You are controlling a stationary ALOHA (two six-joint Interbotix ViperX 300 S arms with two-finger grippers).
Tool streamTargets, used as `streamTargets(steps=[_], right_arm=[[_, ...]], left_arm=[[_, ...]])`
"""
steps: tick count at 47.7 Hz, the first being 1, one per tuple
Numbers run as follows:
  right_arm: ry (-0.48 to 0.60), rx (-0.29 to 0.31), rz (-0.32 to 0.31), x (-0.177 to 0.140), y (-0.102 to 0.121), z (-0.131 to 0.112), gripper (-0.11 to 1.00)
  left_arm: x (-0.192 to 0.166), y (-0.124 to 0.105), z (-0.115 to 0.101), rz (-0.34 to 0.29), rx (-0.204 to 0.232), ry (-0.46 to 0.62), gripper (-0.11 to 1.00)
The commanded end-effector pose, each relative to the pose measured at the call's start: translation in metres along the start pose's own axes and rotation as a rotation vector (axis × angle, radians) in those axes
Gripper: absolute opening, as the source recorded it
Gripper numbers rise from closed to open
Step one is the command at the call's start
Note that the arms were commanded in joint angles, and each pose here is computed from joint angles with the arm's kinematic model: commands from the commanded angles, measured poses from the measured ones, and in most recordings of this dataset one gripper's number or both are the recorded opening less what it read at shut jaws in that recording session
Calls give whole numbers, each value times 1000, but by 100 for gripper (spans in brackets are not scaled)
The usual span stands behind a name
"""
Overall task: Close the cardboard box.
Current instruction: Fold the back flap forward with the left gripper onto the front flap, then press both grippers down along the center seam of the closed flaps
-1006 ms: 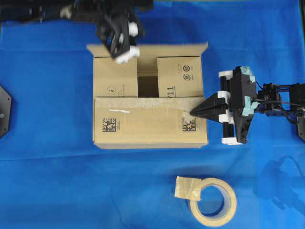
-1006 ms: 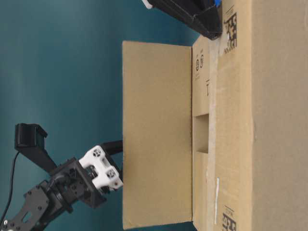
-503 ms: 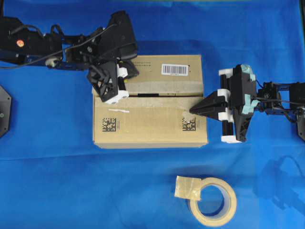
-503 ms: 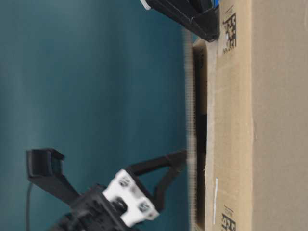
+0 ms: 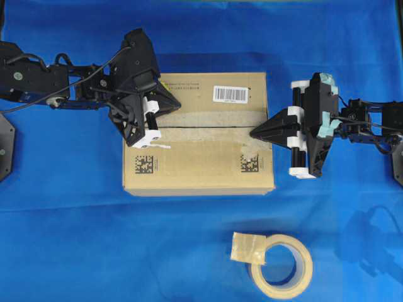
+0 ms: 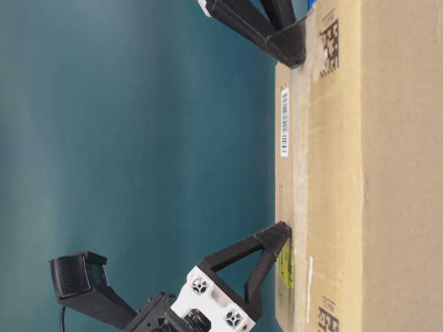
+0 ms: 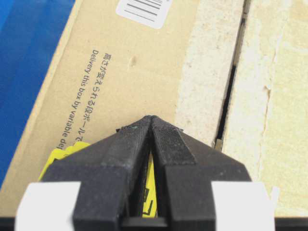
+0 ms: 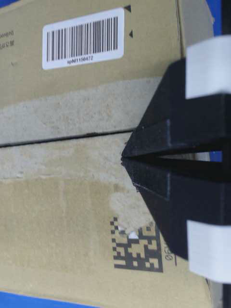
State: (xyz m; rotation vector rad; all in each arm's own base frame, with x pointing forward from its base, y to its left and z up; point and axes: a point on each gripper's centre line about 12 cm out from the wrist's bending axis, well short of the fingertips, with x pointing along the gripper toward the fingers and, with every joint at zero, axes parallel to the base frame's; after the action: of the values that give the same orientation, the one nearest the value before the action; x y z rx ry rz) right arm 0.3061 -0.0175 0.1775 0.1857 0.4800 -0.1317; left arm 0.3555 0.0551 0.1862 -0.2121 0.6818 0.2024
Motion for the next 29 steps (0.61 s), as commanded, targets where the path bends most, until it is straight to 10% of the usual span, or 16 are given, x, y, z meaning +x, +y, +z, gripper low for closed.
streamTargets(steps=[1, 29], right_arm=[[-35, 11, -15, -1, -5, 10, 0], [-23, 20, -34, -2, -12, 5, 0]], left_arm=[[-6, -3, 7, -10, 4, -36, 0], [-13, -4, 6, -24, 5, -122, 0]])
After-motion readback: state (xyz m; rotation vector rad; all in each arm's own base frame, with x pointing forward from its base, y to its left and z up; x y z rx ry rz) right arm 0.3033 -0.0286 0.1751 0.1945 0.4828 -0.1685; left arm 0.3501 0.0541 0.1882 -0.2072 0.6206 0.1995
